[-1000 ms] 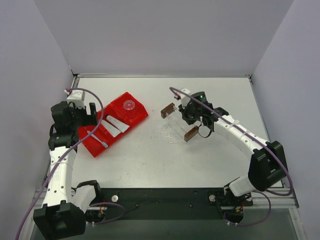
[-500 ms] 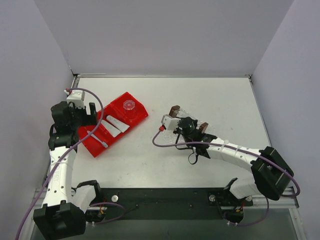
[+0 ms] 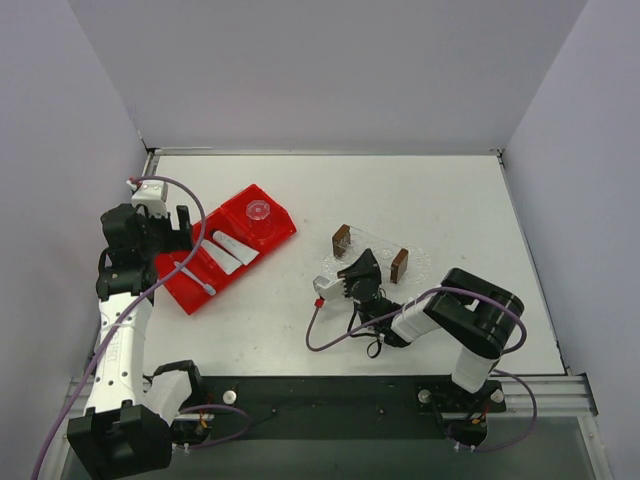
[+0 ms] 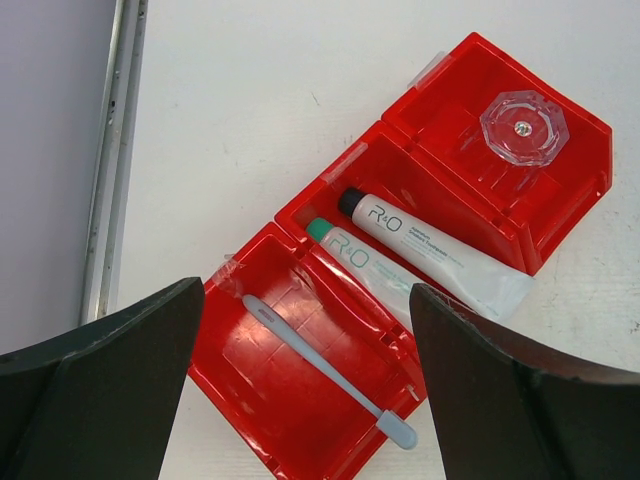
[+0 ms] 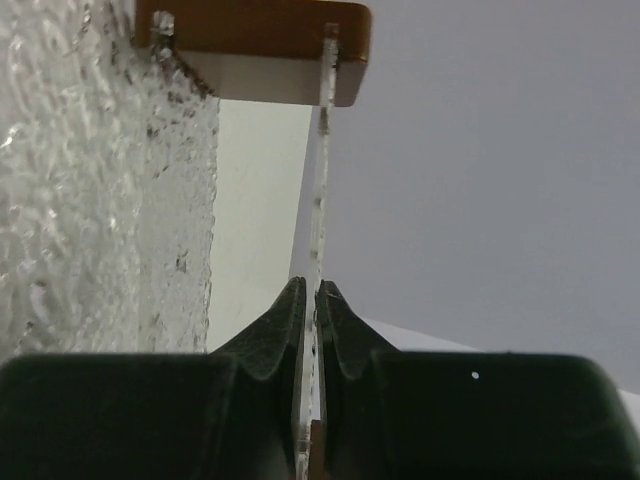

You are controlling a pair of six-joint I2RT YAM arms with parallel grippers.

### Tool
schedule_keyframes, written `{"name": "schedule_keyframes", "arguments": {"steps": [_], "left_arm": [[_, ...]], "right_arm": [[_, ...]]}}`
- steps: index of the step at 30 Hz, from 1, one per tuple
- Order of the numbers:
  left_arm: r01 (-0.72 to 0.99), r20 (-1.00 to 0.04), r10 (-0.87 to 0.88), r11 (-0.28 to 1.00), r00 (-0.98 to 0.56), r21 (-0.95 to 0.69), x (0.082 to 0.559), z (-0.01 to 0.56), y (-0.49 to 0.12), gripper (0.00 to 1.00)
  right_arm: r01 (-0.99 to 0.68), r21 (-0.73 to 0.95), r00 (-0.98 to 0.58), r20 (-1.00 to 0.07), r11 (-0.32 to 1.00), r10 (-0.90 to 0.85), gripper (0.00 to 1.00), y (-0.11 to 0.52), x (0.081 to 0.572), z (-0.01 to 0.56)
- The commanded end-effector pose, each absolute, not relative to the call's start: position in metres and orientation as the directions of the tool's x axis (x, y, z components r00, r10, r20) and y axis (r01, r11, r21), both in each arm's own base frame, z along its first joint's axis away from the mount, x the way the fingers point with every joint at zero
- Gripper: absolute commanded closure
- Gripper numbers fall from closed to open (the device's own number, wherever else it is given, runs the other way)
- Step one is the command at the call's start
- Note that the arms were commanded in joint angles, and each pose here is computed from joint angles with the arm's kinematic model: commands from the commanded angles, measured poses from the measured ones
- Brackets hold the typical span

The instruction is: Prepare toiletry sets of a toothbrush and toothpaste on the tray

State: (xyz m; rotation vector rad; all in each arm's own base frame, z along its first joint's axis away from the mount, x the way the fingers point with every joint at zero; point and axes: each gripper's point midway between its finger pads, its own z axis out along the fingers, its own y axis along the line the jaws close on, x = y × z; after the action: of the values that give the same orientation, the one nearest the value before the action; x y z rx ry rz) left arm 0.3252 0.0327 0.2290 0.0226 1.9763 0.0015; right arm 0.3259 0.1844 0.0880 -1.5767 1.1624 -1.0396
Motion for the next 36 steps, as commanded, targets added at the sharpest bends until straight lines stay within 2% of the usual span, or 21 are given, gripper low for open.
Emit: {"name": "schedule_keyframes", "arguments": {"steps": [1, 9, 10, 11, 15, 26, 32, 36], "left_arm": [[-0.009, -0.931, 0.019, 1.000, -0.364, 0.024, 0.327, 0.243, 0.039, 0.05], [-0.010, -0.930, 0.018, 1.000, -0.368, 0.023, 0.327, 0.241, 0.040, 0.05], [-0.012, -0.930, 0.016, 1.000, -0.366, 0.022, 0.327, 0.241, 0.041, 0.05], [-0.010, -0.928, 0.017, 1.000, -0.372, 0.022, 0.327, 0.239, 0.040, 0.05], [-0.008, -0.927, 0.017, 1.000, -0.374, 0.022, 0.327, 0.238, 0.040, 0.05], [-0.014, -0.926, 0.016, 1.000, -0.377, 0.023, 0.327, 0.237, 0.043, 0.05], [-0.017, -0.924, 0.017, 1.000, -0.382, 0.026, 0.327, 0.235, 0.044, 0.05], [-0.017, -0.923, 0.017, 1.000, -0.385, 0.025, 0.327, 0.234, 0.044, 0.05]], "right_arm": [[0.040, -0.992, 0.171, -0.111, 0.119, -0.979, 1.00, 0.190, 0.328, 0.159], [0.005, -0.986, 0.147, -0.164, 0.167, -0.975, 1.00, 0.189, 0.321, 0.143], [0.001, -0.986, 0.143, -0.166, 0.168, -0.976, 0.97, 0.188, 0.321, 0.141], [-0.004, -0.984, 0.138, -0.177, 0.178, -0.975, 0.89, 0.187, 0.321, 0.138], [-0.016, -0.980, 0.124, -0.198, 0.197, -0.972, 0.69, 0.186, 0.320, 0.131], [-0.034, -0.971, 0.131, -0.239, 0.237, -0.962, 0.47, 0.191, 0.311, 0.126], [-0.057, -0.959, 0.147, -0.282, 0.276, -0.948, 0.44, 0.200, 0.307, 0.123], [-0.088, -0.935, 0.143, -0.352, 0.342, -0.925, 0.44, 0.204, 0.305, 0.128]]}}
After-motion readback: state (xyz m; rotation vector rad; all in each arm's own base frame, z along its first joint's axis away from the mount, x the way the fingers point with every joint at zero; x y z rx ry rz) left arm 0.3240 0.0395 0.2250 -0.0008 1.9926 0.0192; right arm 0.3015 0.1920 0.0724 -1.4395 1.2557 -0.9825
